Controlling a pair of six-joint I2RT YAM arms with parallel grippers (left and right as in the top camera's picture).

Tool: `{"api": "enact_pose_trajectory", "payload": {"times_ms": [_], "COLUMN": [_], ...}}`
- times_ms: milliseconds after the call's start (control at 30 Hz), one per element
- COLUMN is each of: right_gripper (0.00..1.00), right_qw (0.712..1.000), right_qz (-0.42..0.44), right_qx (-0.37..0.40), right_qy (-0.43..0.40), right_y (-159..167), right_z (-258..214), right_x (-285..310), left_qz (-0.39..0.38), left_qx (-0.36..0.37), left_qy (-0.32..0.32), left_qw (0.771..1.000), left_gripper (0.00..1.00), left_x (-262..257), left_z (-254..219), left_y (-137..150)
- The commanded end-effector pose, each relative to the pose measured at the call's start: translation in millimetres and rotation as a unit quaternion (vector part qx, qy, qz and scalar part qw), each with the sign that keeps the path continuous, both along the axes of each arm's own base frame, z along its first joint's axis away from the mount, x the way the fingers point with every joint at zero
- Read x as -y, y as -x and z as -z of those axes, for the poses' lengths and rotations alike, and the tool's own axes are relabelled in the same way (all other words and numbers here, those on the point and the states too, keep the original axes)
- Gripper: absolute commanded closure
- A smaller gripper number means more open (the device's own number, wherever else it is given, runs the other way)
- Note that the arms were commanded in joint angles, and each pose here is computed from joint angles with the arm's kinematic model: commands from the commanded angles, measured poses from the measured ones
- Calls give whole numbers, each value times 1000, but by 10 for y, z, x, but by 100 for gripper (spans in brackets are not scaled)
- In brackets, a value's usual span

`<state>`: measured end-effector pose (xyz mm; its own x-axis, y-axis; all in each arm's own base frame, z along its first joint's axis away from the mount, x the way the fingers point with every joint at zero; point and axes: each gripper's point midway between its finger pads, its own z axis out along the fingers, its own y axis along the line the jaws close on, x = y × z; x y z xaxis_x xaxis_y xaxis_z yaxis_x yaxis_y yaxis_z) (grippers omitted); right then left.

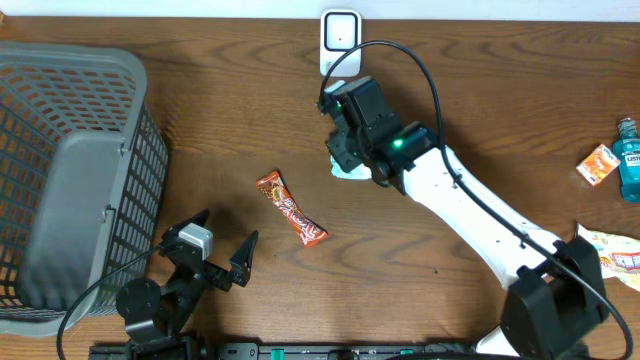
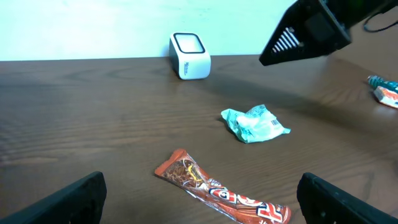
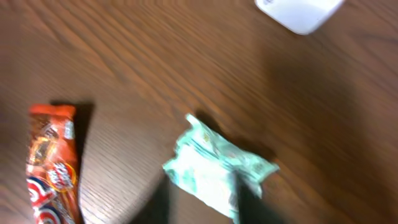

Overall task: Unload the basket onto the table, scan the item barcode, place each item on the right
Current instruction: 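Lower the wipes pack with the right gripper toward the table centre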

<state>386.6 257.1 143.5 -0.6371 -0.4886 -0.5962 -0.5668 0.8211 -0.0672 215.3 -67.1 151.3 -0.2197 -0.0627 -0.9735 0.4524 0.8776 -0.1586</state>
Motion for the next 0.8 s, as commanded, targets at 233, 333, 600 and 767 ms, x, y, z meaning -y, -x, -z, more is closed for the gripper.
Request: {"api": "enact_pose_trajectory", "payload": {"times_ms": [233, 333, 600, 767], "right_gripper": [99, 99, 99, 99], "right_qw": [994, 990, 993, 997], "right_qz": [7, 17, -4, 3], "right_qx": [-99, -130, -118, -71], "right_qy": [36, 59, 10, -8], "right_y": [7, 82, 61, 21], "right_z": [1136, 1404, 1084, 548], "right_x": [-83, -8, -189, -139], "left_qz": [5, 5, 5, 5], "left_qx": [-18, -18, -18, -18], "left_qy": [7, 7, 7, 7], "left_qw": [1000, 1000, 1000, 1000], "left_gripper": [2, 2, 2, 2], "left_x": [18, 18, 18, 18], "left_z": [106, 106, 106, 106], "left_y": [17, 17, 17, 17]}}
